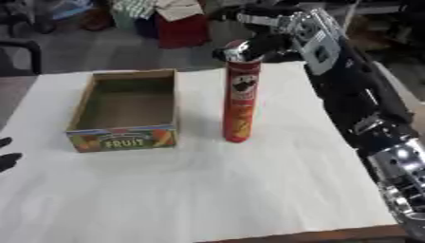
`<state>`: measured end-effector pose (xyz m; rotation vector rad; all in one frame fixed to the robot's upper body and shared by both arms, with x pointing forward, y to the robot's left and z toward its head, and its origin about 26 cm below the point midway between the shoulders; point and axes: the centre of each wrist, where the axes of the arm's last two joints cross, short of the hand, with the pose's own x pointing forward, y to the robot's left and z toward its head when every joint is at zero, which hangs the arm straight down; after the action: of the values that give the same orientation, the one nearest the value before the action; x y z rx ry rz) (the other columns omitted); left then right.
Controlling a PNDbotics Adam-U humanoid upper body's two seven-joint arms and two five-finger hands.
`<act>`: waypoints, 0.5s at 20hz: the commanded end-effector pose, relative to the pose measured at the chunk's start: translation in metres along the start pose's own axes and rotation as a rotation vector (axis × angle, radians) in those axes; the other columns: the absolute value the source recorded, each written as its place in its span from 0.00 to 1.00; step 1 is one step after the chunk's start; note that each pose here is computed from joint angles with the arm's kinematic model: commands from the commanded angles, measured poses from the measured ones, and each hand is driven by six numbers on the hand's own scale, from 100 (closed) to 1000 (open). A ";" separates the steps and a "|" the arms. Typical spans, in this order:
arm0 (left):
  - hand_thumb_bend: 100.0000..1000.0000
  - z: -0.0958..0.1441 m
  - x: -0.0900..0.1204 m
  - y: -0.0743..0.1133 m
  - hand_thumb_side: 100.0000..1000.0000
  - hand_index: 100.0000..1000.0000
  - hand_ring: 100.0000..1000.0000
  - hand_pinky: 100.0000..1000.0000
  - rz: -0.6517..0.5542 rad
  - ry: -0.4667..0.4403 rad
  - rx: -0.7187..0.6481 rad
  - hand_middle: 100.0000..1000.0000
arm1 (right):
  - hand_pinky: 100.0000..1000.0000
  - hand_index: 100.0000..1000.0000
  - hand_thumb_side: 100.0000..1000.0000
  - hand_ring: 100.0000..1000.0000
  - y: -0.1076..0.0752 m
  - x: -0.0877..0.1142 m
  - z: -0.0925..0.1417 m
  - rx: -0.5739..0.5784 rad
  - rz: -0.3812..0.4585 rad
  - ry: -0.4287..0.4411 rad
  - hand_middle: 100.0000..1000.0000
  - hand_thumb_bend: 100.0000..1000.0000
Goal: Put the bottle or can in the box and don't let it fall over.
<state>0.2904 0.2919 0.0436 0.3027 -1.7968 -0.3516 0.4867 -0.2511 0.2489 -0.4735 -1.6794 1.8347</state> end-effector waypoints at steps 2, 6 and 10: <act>0.23 -0.003 0.005 0.007 1.00 1.00 0.75 0.83 -0.020 -0.020 0.007 0.85 | 1.00 1.00 0.73 1.00 -0.007 -0.003 0.003 0.277 0.221 -0.111 1.00 0.27; 0.23 -0.003 0.004 0.007 1.00 1.00 0.75 0.83 -0.019 -0.019 0.008 0.85 | 1.00 1.00 0.74 1.00 0.000 -0.008 0.001 0.313 0.244 -0.065 1.00 0.27; 0.23 -0.003 0.004 0.006 1.00 1.00 0.76 0.83 -0.019 -0.019 0.006 0.85 | 1.00 1.00 0.74 1.00 0.009 -0.013 -0.001 0.362 0.250 -0.047 1.00 0.27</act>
<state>0.2904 0.2919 0.0436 0.3030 -1.7972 -0.3513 0.4940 -0.2571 0.2267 -0.5981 -1.4851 1.9233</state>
